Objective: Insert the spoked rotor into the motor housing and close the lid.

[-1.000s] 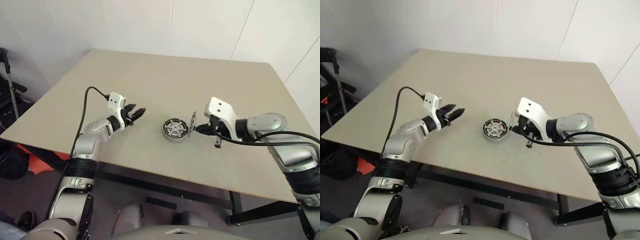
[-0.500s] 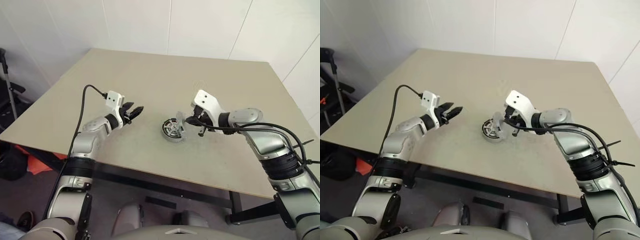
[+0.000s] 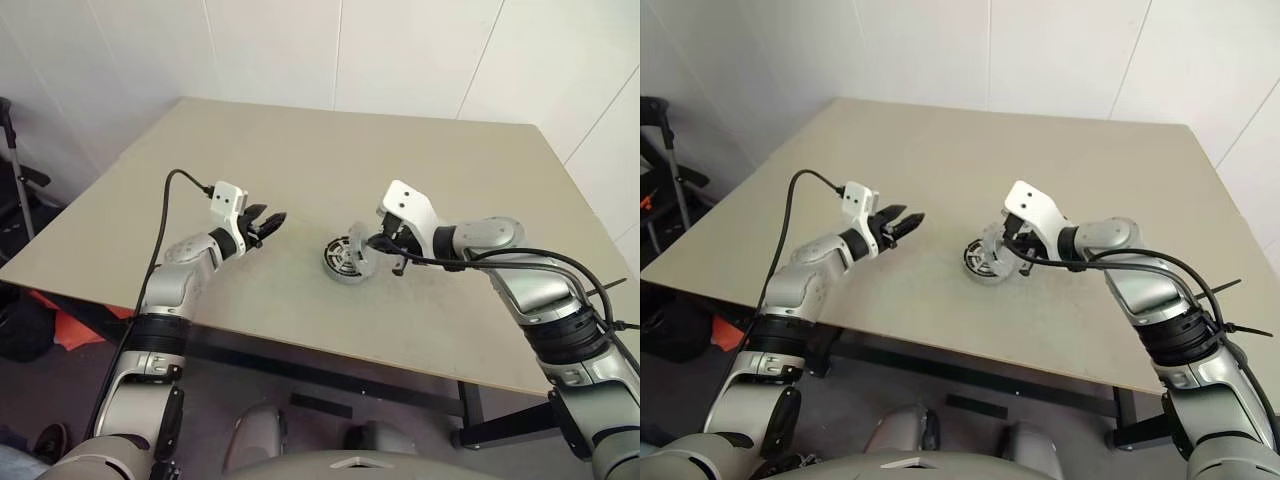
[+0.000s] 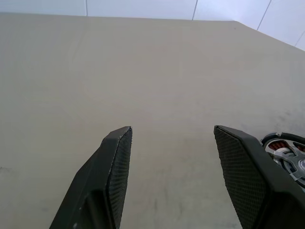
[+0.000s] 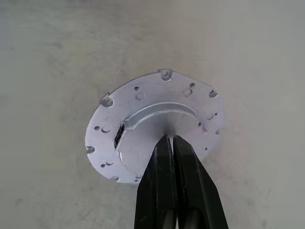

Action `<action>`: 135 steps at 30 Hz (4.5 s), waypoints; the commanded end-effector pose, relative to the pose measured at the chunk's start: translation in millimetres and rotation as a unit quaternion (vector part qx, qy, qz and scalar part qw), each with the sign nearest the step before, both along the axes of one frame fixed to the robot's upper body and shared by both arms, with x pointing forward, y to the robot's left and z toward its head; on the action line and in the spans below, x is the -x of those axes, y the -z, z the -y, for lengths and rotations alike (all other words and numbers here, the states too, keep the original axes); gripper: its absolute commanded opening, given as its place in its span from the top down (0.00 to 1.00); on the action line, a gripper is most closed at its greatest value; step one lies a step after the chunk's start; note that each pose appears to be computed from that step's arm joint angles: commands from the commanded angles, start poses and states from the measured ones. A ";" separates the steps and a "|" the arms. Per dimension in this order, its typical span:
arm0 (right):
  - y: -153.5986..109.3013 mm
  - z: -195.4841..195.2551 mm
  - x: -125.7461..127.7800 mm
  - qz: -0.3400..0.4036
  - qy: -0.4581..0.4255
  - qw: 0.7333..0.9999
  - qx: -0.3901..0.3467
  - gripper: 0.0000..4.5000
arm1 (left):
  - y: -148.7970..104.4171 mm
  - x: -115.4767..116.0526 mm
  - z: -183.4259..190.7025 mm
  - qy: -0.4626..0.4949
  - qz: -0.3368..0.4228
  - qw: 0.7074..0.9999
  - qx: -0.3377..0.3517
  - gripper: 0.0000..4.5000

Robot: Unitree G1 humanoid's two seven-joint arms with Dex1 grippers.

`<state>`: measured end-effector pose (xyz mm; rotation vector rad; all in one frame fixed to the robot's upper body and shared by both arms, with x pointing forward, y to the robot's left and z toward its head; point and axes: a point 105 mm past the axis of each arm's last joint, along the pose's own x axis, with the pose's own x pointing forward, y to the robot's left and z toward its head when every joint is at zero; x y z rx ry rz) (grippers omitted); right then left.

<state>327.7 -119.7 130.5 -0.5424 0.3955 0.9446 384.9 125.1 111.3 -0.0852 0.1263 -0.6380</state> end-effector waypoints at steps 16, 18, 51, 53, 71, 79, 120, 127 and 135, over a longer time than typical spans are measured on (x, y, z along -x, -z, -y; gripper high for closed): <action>34.1 -28.2 -18.5 -0.034 0.017 0.999 -0.030 0.99 | -21.9 -5.8 -8.5 -0.013 0.038 0.999 -0.007 0.35; 38.5 -28.7 -17.2 -0.036 0.015 0.999 -0.027 0.99 | -22.4 -6.1 -9.6 -0.015 0.039 0.999 -0.008 0.35; 0.6 -6.3 -4.2 0.096 -0.003 0.966 -0.242 0.29 | -14.6 1.3 18.7 0.035 0.028 0.999 -0.010 0.35; 3.5 -8.5 -2.8 0.090 -0.006 0.966 -0.242 0.15 | -14.6 1.2 18.1 0.036 0.028 0.999 -0.011 0.35; 37.6 -20.6 -12.1 0.072 0.015 0.974 -0.216 0.01 | -19.0 2.2 16.0 0.032 0.033 0.999 -0.006 0.35; 46.2 -17.5 -18.2 0.062 0.030 0.975 -0.213 0.01 | -18.0 3.7 20.2 0.040 0.033 0.999 -0.010 0.35; 99.0 -5.1 -14.2 0.003 0.042 0.990 -0.135 0.30 | -17.0 -0.1 11.4 0.023 0.033 0.999 -0.012 0.35; 100.0 -4.6 -12.5 -0.018 0.040 0.989 -0.144 0.30 | -16.1 0.9 13.6 0.026 0.032 0.999 -0.011 0.35; 74.8 -16.8 -2.3 -0.083 0.015 0.974 -0.212 0.30 | -15.7 1.3 15.1 0.029 0.030 0.999 -0.011 0.35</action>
